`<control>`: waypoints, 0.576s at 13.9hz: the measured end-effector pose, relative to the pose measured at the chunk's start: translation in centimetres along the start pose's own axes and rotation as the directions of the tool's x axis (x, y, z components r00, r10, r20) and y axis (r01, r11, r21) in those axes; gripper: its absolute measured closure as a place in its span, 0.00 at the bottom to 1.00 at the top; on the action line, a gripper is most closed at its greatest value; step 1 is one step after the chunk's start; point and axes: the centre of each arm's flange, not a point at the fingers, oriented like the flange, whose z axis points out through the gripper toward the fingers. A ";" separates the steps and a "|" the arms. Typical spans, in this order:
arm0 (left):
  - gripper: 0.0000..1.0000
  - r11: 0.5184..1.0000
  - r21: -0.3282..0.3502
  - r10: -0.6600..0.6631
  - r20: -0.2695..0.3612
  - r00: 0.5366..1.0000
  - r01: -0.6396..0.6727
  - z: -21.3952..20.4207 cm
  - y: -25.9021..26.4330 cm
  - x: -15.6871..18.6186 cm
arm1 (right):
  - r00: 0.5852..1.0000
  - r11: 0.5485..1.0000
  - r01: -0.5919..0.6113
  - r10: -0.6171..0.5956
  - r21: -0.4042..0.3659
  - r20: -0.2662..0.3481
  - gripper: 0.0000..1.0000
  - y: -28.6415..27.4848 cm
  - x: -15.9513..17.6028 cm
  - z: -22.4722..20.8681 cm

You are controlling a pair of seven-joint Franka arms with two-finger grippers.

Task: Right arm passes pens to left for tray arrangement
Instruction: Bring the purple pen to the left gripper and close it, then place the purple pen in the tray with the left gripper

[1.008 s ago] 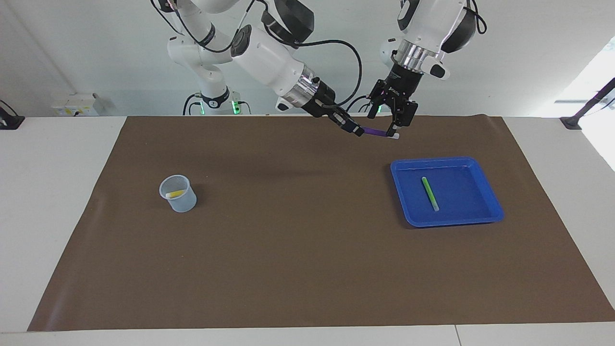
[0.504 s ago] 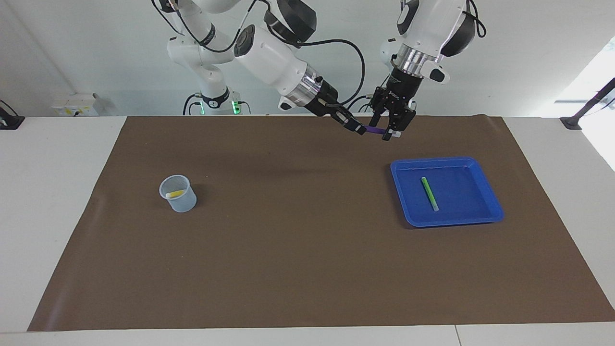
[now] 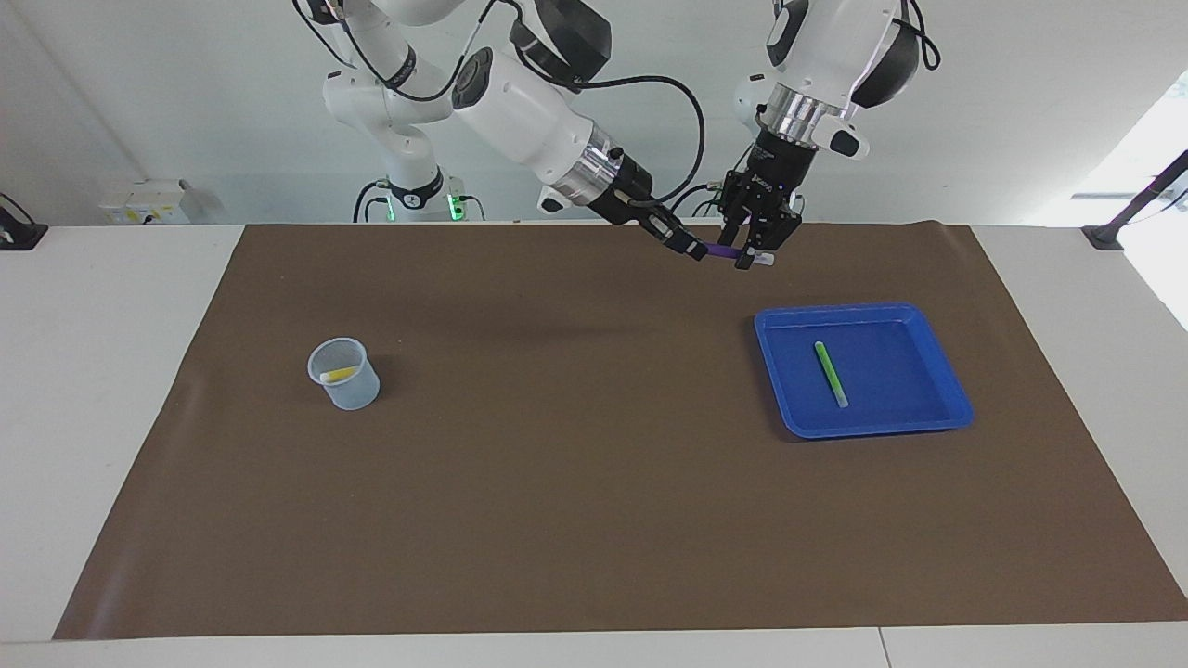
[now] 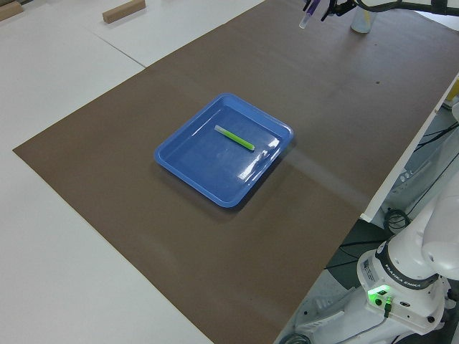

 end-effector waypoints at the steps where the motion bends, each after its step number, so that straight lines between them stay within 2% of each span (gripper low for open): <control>1: 0.57 1.000 0.000 0.000 0.000 1.000 0.000 0.0 0.0 0.0 | 1.000 1.000 0.000 0.000 0.000 0.000 0.83 0.0 0.0 0.0; 3: 0.67 1.000 -0.004 0.001 -0.002 1.000 -0.001 -0.1 0.1 0.1 | 1.000 1.000 -0.001 0.001 -0.004 0.000 0.83 0.1 0.0 0.1; 5: 0.74 1.000 -0.006 0.002 -0.003 1.000 -0.002 -0.2 0.2 0.1 | 1.000 1.000 -0.001 0.001 -0.007 0.000 0.83 0.2 0.1 0.2; 6: 0.74 1.000 -0.008 0.004 -0.005 1.000 -0.004 -0.2 0.2 0.1 | 1.000 1.000 -0.001 0.001 -0.008 0.000 0.83 0.2 0.1 0.3; 7: 0.83 1.000 -0.011 0.014 -0.010 1.000 -0.014 -0.2 0.2 0.1 | 1.000 1.000 -0.001 0.001 -0.010 0.000 0.83 0.2 0.0 0.3; 8: 0.83 1.000 -0.012 0.020 -0.013 1.000 -0.020 -0.2 0.2 0.1 | 1.000 1.000 -0.001 0.001 -0.010 0.000 0.83 0.3 0.0 0.3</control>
